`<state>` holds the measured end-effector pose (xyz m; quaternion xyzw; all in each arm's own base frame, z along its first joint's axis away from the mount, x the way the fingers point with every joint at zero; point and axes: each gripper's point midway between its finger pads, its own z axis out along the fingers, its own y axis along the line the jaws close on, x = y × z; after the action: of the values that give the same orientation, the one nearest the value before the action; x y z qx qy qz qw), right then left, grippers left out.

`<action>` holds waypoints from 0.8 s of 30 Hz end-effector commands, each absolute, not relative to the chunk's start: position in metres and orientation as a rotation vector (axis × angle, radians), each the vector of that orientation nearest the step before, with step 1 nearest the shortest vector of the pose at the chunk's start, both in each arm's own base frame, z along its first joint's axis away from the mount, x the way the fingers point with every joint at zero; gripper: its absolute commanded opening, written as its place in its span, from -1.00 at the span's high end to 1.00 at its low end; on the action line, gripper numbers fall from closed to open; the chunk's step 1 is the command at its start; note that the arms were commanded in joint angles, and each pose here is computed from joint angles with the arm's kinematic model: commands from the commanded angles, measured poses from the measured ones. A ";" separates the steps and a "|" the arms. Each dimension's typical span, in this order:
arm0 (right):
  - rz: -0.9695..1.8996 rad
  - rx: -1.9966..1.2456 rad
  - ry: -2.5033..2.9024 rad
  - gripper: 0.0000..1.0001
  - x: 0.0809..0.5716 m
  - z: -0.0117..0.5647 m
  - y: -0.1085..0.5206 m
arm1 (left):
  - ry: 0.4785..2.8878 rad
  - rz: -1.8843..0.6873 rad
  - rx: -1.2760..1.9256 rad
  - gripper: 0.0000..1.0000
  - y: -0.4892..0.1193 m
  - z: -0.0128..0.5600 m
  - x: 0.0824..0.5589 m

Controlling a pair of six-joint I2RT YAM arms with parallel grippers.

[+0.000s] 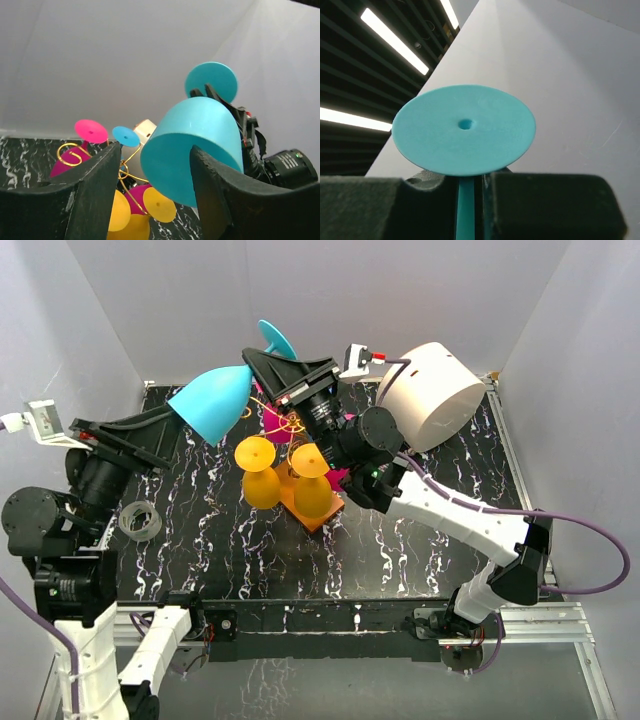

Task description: Place the wine glass upside down on the wine glass rack

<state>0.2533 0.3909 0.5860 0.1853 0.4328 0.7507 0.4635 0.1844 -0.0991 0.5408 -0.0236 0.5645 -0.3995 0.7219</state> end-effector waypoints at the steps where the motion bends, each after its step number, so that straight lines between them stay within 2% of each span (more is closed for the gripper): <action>1: 1.750 0.291 0.840 1.00 0.231 0.639 0.344 | 1.478 -0.738 -0.337 -0.14 -0.067 0.498 0.185; 5: 1.644 0.223 0.794 1.00 0.225 0.638 0.332 | 1.554 -0.717 -0.476 -0.19 -0.057 0.482 0.171; 9: 1.606 0.150 0.795 1.00 0.223 0.630 0.339 | 1.488 -0.814 -0.529 -0.23 -0.061 0.502 0.157; 18: 1.556 -0.034 0.854 1.00 0.226 0.604 0.384 | 1.287 -1.251 -0.161 -0.36 -0.123 0.591 0.133; 24: 1.533 -0.195 0.912 1.00 0.230 0.575 0.430 | 1.308 -1.304 -0.228 -0.37 -0.123 0.591 0.147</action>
<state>0.2415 0.4137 0.5684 -0.0281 0.4175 0.6678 0.6156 0.1463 -0.1138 0.5802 -0.1121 0.5721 -0.5253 0.6198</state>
